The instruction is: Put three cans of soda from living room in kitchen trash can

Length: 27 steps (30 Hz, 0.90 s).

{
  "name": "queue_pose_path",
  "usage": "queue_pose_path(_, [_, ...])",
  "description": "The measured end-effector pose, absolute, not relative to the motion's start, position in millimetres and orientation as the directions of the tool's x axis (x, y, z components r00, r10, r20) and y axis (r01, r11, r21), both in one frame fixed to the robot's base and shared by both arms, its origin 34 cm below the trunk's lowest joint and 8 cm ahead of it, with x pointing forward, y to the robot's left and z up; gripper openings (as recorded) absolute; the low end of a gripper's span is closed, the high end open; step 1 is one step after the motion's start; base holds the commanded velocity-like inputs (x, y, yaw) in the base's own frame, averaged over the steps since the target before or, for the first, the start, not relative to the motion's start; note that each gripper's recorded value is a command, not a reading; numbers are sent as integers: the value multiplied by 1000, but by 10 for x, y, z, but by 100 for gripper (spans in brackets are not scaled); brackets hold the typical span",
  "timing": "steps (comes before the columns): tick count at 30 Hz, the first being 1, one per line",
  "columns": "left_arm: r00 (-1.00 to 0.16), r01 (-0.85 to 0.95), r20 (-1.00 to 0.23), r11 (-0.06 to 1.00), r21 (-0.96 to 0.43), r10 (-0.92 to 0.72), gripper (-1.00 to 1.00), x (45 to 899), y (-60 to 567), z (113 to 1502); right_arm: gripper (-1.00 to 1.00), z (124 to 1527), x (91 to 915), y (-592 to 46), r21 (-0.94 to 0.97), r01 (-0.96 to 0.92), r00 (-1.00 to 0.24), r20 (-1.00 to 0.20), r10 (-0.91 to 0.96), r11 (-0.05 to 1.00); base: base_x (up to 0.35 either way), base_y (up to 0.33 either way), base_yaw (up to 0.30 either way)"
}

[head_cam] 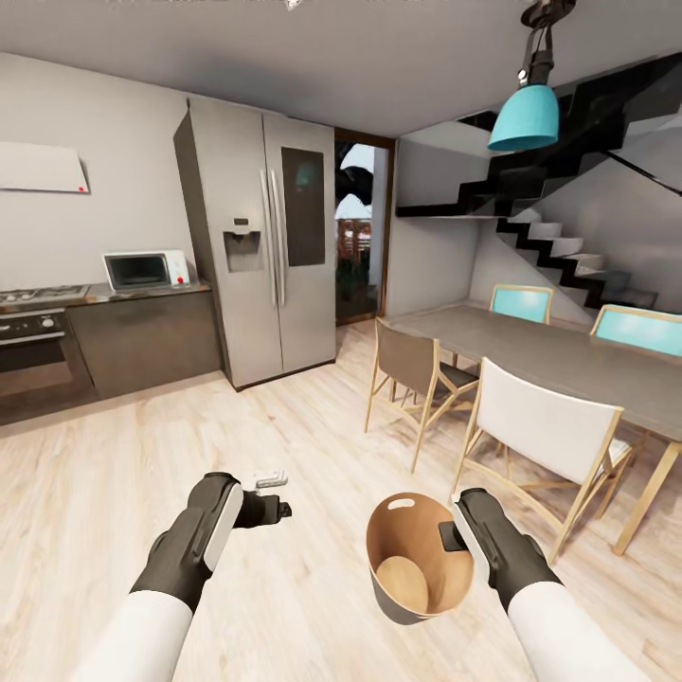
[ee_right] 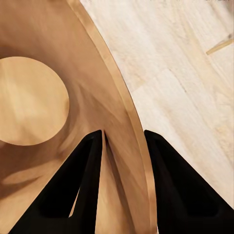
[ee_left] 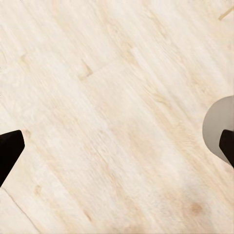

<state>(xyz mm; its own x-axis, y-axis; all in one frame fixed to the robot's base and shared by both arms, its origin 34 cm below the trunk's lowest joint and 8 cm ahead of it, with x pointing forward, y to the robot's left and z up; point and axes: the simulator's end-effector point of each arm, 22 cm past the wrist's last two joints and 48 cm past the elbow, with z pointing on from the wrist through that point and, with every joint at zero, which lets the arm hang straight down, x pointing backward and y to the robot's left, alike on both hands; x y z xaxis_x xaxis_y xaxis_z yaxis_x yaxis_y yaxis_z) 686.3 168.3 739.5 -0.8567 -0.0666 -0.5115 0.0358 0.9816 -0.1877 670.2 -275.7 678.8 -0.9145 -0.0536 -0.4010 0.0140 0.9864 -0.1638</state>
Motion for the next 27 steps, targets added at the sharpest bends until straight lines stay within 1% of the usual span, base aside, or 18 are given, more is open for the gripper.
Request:
queue_pose_path(8, [-855,36,-514,981,-191,-69,100,6882,1685,7538,-100,6915,6713,-2764,-165,15,-915,-400,-53,986,0,0,0])
queue_pose_path(11, [-855,35,-514,981,-191,-69,100,6882,1686,7536,-100,6910,6709,-2758,-162,15,-915,-400,-52,987,0,0,-94])
queue_pose_path(27, [-855,35,-514,981,-192,-70,100,6883,1684,7532,-100,6908,6707,-2766,-167,14,-916,-398,-55,986,0,0,-266])
